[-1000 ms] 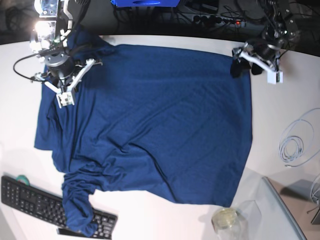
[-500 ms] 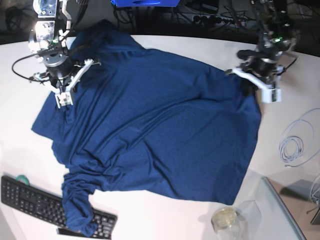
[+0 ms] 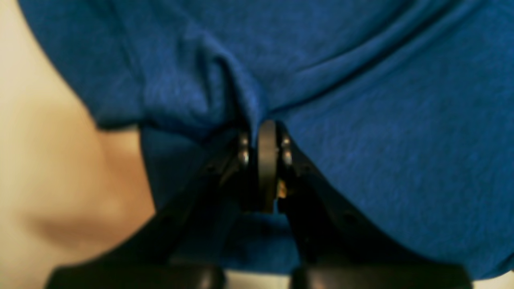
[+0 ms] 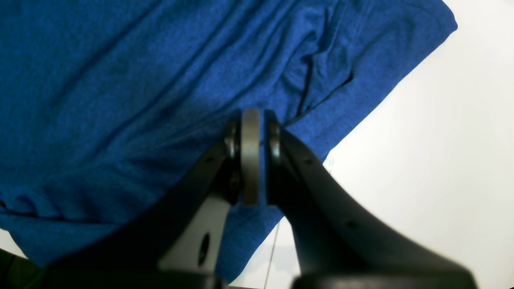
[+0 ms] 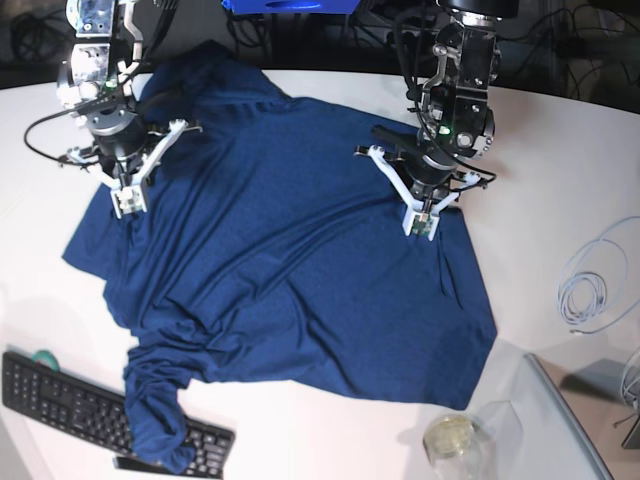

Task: Layout the t-shirt on the table in an organized manner, then fold the t-shirt properly
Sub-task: 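Lower the left gripper onto the shirt edge and grasp it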

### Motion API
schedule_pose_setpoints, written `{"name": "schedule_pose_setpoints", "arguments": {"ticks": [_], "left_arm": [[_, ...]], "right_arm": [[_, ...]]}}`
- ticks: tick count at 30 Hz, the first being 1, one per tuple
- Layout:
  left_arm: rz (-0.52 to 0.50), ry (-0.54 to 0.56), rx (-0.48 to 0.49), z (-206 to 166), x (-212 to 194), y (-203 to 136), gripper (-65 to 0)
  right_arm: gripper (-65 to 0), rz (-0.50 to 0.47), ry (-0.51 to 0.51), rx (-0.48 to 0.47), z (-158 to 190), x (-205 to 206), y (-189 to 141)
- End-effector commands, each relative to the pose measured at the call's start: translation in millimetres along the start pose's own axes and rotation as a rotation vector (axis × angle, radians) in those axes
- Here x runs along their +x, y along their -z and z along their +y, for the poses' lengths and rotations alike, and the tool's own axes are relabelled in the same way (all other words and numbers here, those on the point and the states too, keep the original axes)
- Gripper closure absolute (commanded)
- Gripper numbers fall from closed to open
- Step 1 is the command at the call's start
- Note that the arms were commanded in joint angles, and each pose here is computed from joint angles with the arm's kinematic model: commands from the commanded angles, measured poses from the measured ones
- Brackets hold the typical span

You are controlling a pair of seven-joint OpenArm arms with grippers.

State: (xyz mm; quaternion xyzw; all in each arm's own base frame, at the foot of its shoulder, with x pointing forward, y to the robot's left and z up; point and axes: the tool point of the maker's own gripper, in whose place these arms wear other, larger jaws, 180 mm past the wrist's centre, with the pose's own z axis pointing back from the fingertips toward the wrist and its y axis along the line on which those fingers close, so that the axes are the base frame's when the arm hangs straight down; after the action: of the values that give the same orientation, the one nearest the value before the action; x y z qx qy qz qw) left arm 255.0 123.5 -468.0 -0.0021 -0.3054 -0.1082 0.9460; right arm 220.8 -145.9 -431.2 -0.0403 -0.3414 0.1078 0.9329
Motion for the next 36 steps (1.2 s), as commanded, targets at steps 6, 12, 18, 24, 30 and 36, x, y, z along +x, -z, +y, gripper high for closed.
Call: {"name": "schedule_pose_setpoints", "arguments": {"ticks": [6,12,18,24,30,36], "left_arm": [[-0.070,0.011,0.015,4,10,-26,-40.2],[-0.104,-0.043,0.016,4,11,-40,-52.7],[-0.119,-0.337,-0.029,33,8,-29,-19.9],[-0.196,-0.418,-0.086,39,12,-27,-29.5],[-0.150,-0.433,-0.091,34,-6,-17,-42.9],[-0.132,-0.445,-0.089,35,-11,-12,-32.1]], "right_arm": [[-2.9,-0.037,0.002,-0.009,-3,9,-2],[-2.9,-0.039,0.003,-0.008,-3,10,-2],[-2.9,-0.035,0.002,-0.008,-3,9,-2],[-2.9,-0.034,0.001,-0.009,-3,8,-2],[-2.9,-0.012,0.004,-0.001,-1,1,3],[-2.9,-0.012,0.004,-0.001,-1,1,3]]}}
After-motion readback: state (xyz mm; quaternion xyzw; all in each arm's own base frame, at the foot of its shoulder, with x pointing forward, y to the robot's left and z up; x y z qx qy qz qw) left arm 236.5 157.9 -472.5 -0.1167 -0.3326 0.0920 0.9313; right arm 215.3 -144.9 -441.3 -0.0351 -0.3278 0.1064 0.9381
